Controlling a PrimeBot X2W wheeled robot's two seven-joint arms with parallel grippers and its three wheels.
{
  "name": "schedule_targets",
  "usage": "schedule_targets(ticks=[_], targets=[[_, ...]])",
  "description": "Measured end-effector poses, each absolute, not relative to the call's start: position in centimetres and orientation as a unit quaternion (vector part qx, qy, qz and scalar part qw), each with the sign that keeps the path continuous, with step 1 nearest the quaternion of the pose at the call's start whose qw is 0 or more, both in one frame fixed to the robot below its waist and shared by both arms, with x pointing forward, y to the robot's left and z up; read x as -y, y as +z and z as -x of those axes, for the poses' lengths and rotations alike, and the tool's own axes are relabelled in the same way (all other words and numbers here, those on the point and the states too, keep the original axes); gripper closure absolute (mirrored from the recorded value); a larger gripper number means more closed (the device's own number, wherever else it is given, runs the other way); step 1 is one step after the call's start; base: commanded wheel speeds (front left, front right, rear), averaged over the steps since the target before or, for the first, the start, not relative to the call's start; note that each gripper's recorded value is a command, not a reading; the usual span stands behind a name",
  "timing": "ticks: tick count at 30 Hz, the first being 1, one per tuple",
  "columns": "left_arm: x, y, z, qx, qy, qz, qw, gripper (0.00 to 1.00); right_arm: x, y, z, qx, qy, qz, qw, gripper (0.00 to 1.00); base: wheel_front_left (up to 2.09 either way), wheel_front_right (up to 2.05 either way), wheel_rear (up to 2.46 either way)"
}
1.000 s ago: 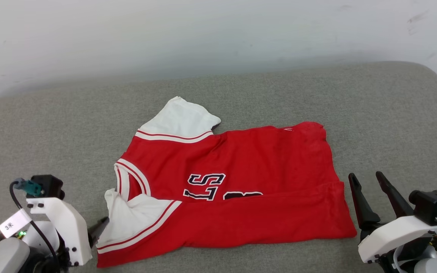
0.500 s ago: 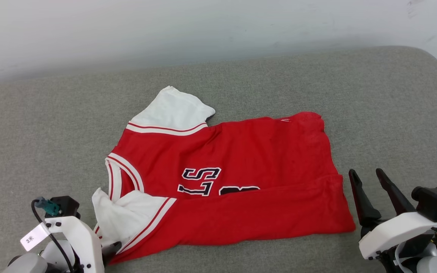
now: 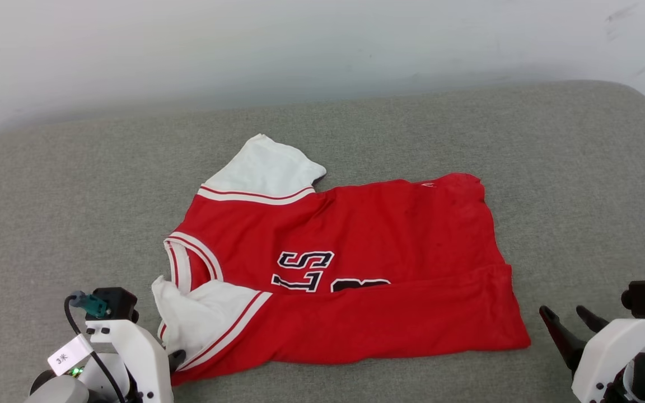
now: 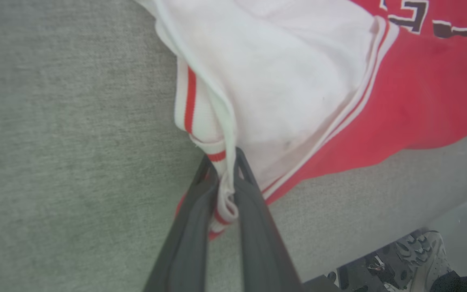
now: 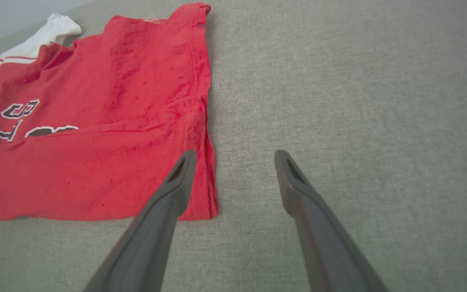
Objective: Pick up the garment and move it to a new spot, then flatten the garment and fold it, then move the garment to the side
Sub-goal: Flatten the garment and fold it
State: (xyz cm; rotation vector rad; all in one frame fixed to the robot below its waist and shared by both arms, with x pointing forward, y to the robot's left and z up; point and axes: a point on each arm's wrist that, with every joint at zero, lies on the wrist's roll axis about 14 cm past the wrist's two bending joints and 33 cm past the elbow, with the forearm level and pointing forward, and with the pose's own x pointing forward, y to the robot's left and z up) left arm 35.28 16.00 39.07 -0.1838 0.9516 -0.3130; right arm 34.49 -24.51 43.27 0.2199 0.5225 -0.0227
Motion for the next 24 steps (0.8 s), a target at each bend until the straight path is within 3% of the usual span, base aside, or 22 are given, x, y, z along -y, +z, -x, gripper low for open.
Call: schedule_targets(ticks=[5, 20, 21, 22, 23, 24], targets=[[-16.1, 41.0, -35.8, -0.422, -0.152, 0.084, 0.890, 1.00, 23.1, 41.2, -33.5, -0.357, 0.028, -0.108, 0.927, 0.00, 0.00, 0.00, 0.00], [-16.3, 40.4, -37.2, -0.419, -0.144, 0.090, 0.892, 1.00, 19.0, 36.1, -34.5, -0.468, 0.082, -0.107, 0.873, 0.00, 0.00, 0.00, 0.00], [-16.3, 40.2, -37.2, -0.420, -0.143, 0.091, 0.892, 1.00, 18.9, 36.0, -34.5, -0.471, 0.085, -0.108, 0.871, 0.58, 0.00, 0.00, 0.00], [-16.3, 40.1, -37.2, -0.421, -0.143, 0.091, 0.891, 1.00, 18.8, 35.9, -34.4, -0.474, 0.087, -0.107, 0.870, 0.83, 0.00, 0.00, 0.00], [-16.3, 40.1, -37.2, -0.421, -0.143, 0.092, 0.891, 1.00, 18.8, 35.9, -34.5, -0.474, 0.089, -0.105, 0.870, 1.00, 0.00, 0.00, 0.00], [-16.4, 40.1, -37.2, -0.417, -0.143, 0.091, 0.893, 1.00, 18.7, 36.0, -34.5, -0.474, 0.091, -0.106, 0.870, 1.00, 0.00, 0.00, 0.00]])
